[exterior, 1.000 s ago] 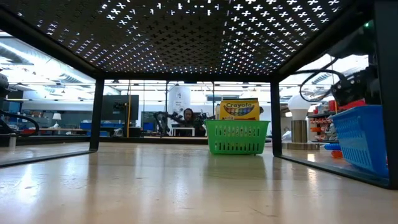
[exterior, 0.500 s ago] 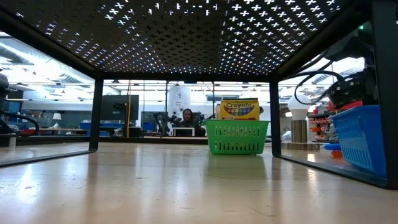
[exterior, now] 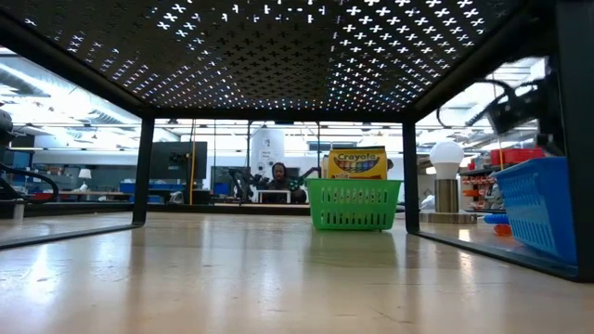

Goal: Pick & Place Office Desk Supplies
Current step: Put the violet spring keychain into the blue bin

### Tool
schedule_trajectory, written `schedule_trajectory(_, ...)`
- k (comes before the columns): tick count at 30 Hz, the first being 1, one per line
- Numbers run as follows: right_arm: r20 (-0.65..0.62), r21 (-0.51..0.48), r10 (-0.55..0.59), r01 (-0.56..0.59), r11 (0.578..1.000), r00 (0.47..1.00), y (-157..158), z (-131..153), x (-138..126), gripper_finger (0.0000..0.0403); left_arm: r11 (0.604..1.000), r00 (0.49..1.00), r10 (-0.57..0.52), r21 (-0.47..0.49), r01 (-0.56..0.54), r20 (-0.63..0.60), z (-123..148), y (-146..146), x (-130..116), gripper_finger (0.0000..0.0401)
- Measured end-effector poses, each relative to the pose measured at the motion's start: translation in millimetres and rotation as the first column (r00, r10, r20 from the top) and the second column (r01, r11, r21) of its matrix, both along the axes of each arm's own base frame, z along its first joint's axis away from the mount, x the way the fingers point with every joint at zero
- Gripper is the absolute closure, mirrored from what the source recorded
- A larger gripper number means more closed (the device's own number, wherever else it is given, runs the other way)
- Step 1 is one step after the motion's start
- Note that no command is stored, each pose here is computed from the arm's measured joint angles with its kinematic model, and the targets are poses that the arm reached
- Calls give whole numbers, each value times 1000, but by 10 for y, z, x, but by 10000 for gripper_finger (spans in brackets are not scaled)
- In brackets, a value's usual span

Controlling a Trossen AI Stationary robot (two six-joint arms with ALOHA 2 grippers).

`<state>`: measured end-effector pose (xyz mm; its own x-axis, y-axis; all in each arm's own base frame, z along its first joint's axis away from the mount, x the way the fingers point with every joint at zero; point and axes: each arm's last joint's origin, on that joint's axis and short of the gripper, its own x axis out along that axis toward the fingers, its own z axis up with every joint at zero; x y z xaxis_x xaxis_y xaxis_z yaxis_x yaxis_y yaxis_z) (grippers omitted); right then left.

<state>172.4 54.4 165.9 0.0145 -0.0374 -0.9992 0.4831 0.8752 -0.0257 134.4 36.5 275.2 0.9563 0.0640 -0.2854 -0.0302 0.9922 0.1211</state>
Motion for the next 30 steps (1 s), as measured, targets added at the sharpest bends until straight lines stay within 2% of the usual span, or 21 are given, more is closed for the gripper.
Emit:
schedule_trajectory(6,27,-30,25,-24,999,999,133,341,84,401,1000,1000,0,0,0,0,0,0,0,214)
schedule_trajectory(14,156,14,88,-92,996,984,448,775,155,402,1000,1000,-1,2,1,0,-1,0,0,214)
schedule_trajectory(19,206,88,124,-144,986,971,699,729,175,403,1000,1000,0,4,0,-1,-1,0,0,214)
schedule_trajectory(25,172,142,166,-191,971,971,990,519,235,403,1000,1000,28,13,-28,-2,-1,9,-1,214)
schedule_trajectory(30,166,155,186,-212,965,969,1116,376,307,403,1000,1000,27,17,-26,-2,0,9,0,214)
